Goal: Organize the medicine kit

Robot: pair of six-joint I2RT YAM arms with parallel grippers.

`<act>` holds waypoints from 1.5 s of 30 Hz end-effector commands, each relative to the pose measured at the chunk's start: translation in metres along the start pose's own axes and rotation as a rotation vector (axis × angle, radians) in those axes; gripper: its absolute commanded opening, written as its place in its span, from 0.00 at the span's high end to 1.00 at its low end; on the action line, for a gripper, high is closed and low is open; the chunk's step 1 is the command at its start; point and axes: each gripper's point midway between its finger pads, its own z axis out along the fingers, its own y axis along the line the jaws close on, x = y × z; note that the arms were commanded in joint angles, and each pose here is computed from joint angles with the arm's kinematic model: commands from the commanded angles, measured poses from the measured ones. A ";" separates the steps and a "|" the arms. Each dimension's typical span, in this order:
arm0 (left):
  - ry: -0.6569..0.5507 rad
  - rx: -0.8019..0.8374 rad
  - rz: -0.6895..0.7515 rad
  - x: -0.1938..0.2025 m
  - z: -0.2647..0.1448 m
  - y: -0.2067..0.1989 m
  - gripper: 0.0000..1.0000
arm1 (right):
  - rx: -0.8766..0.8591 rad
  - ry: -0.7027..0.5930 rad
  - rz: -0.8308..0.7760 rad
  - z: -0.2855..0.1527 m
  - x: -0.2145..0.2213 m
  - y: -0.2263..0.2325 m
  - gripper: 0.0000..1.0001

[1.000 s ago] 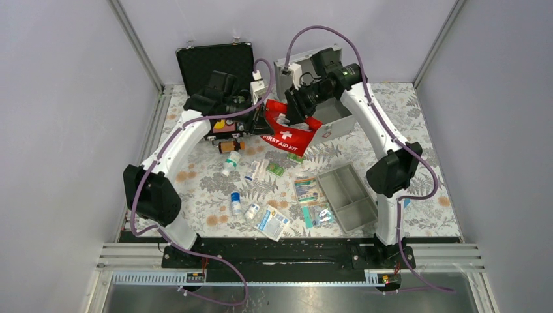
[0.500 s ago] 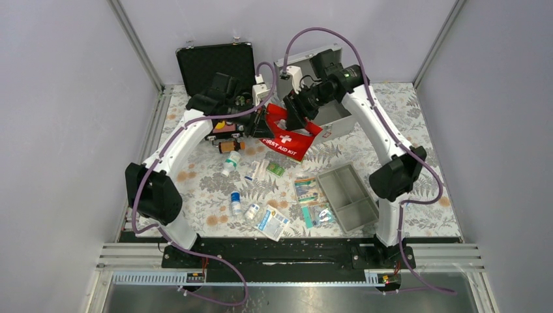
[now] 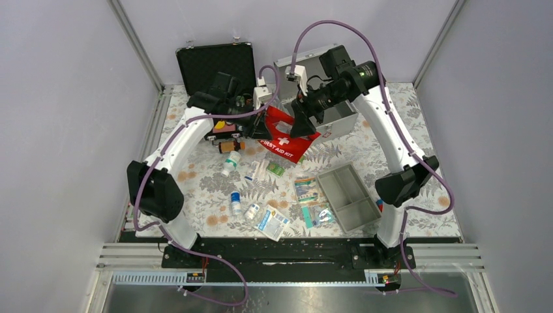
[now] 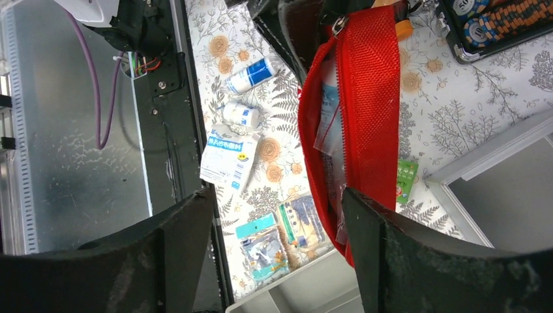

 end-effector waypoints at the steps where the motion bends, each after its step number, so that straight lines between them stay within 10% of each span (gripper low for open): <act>1: -0.049 0.021 0.096 -0.024 -0.007 -0.008 1.00 | -0.036 -0.043 -0.046 0.009 -0.011 -0.009 0.19; 11: -0.063 0.032 0.061 -0.033 -0.006 -0.006 1.00 | -0.101 -0.037 -0.131 0.034 -0.002 -0.015 0.01; 29: -0.029 0.027 -0.057 -0.025 0.002 0.007 1.00 | 0.249 -0.184 -0.409 -0.014 -0.031 -0.022 0.01; 45: -0.073 0.050 0.088 -0.038 -0.010 -0.012 1.00 | 0.035 -0.147 -0.199 0.043 -0.005 -0.034 0.01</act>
